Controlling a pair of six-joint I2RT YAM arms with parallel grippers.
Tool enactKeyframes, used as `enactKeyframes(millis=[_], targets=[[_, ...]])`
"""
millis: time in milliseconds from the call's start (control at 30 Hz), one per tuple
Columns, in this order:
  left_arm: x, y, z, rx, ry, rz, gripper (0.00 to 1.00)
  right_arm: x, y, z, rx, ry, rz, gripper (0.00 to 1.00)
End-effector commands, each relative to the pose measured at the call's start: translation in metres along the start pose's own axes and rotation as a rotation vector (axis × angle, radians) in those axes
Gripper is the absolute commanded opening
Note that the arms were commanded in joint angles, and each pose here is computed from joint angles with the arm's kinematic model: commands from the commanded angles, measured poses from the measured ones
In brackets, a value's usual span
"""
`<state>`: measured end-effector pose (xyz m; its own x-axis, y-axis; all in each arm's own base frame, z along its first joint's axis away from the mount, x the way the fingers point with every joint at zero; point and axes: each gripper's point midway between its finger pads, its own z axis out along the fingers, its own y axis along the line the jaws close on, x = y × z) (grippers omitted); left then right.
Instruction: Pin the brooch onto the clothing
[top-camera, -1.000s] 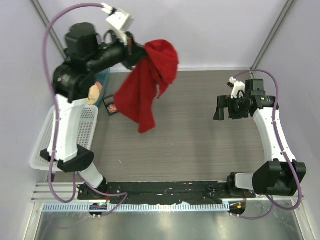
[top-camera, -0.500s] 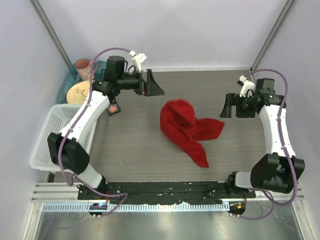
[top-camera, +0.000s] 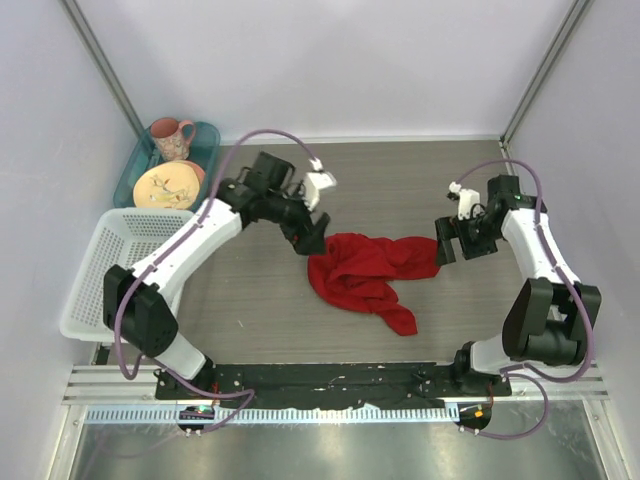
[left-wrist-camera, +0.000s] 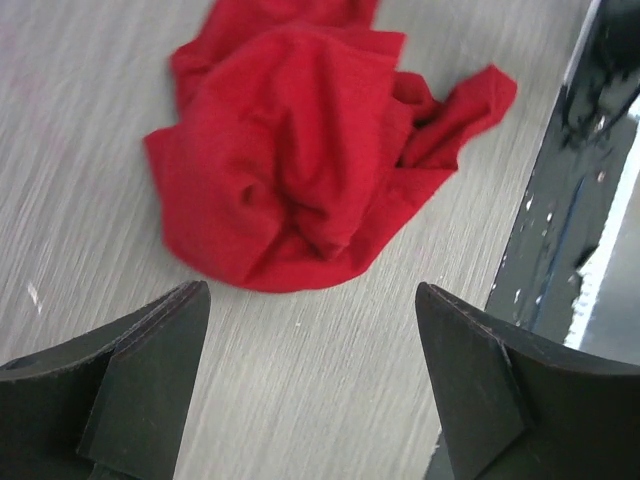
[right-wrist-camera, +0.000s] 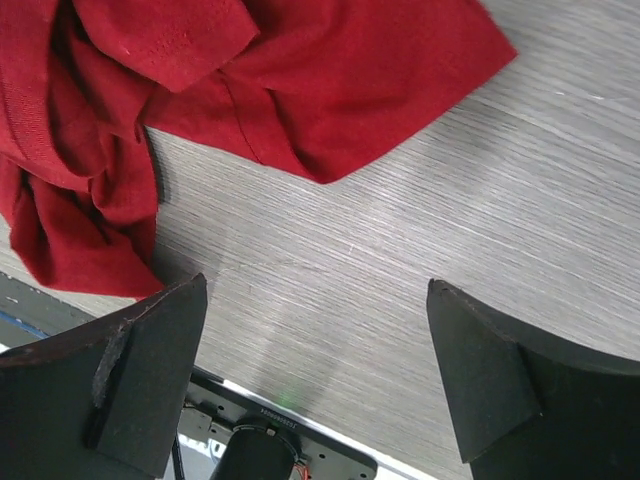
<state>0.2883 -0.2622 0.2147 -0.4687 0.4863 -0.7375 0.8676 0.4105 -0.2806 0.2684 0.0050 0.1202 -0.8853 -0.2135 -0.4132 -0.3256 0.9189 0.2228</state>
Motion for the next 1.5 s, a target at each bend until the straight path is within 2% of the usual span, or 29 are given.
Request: enactKeyframes(millis=[0, 33, 233, 433, 533, 600, 633, 667, 700, 733, 767, 800, 833, 867, 967, 1000, 1067, 1100, 1200, 1300, 1467], targets=[[0.007, -0.01, 0.031, -0.049, 0.099, 0.255, 0.87, -0.011, -0.002, 0.021, 0.009, 0.003, -0.055, 0.95], [0.002, -0.023, 0.043, -0.032, 0.101, 0.32, 0.86, -0.013, 0.004, 0.027, -0.008, 0.016, -0.067, 0.94], [-0.013, -0.042, 0.103, -0.073, 0.16, 0.517, 0.81, -0.03, 0.019, 0.045, -0.055, 0.014, -0.048, 0.93], [-0.003, -0.056, 0.15, -0.07, 0.219, 0.651, 0.89, -0.03, 0.017, 0.063, -0.087, 0.047, -0.003, 0.9], [0.003, -0.05, 0.166, -0.116, 0.246, 0.68, 0.89, -0.027, 0.015, 0.07, -0.086, 0.061, 0.006, 0.91], [0.003, -0.041, 0.173, -0.165, 0.266, 0.687, 0.82, -0.025, 0.015, 0.074, -0.083, 0.067, 0.002, 0.91], [0.008, -0.025, 0.177, -0.242, 0.313, 0.69, 0.73, -0.023, 0.014, 0.076, -0.077, 0.077, 0.001, 0.91], [0.002, -0.023, 0.177, -0.259, 0.319, 0.691, 0.5, -0.02, 0.013, 0.078, -0.073, 0.083, 0.0, 0.9], [0.003, -0.017, 0.174, -0.294, 0.347, 0.682, 0.42, -0.02, 0.011, 0.08, -0.065, 0.083, -0.005, 0.9], [0.001, -0.012, 0.17, -0.322, 0.351, 0.661, 0.34, -0.017, 0.008, 0.082, -0.049, 0.094, -0.005, 0.91], [-0.007, -0.015, 0.162, -0.312, 0.326, 0.646, 0.22, -0.013, 0.006, 0.085, -0.043, 0.104, -0.008, 0.9], [-0.009, -0.018, 0.156, -0.289, 0.314, 0.623, 0.17, -0.012, 0.003, 0.088, -0.034, 0.106, -0.012, 0.9], [-0.016, -0.015, 0.143, -0.29, 0.277, 0.564, 0.03, -0.01, 0.0, 0.089, -0.021, 0.11, -0.012, 0.9], [-0.026, -0.026, 0.128, -0.238, 0.217, 0.529, 0.0, -0.005, -0.003, 0.093, -0.008, 0.126, -0.015, 0.89], [-0.043, -0.023, 0.084, -0.199, 0.108, 0.375, 0.0, 0.0, -0.011, 0.099, 0.023, 0.139, -0.02, 0.87], [-0.045, -0.002, 0.068, -0.231, 0.085, 0.305, 0.0, 0.001, -0.011, 0.1, 0.025, 0.143, -0.021, 0.87], [-0.046, 0.01, 0.042, -0.238, 0.028, 0.184, 0.0, -0.001, -0.009, 0.097, 0.017, 0.13, -0.03, 0.86], [-0.046, 0.036, 0.025, -0.283, -0.006, 0.109, 0.0, -0.002, -0.008, 0.096, 0.013, 0.121, -0.04, 0.86], [-0.034, 0.063, -0.002, -0.266, -0.054, -0.066, 0.0, -0.011, 0.002, 0.088, -0.022, 0.074, -0.077, 0.86], [-0.02, 0.069, -0.008, -0.21, -0.052, -0.179, 0.0, -0.02, 0.014, 0.083, -0.041, 0.027, -0.129, 0.87], [-0.011, 0.067, -0.006, -0.175, -0.049, -0.203, 0.0, -0.041, 0.042, 0.082, -0.07, -0.051, -0.243, 0.87]])
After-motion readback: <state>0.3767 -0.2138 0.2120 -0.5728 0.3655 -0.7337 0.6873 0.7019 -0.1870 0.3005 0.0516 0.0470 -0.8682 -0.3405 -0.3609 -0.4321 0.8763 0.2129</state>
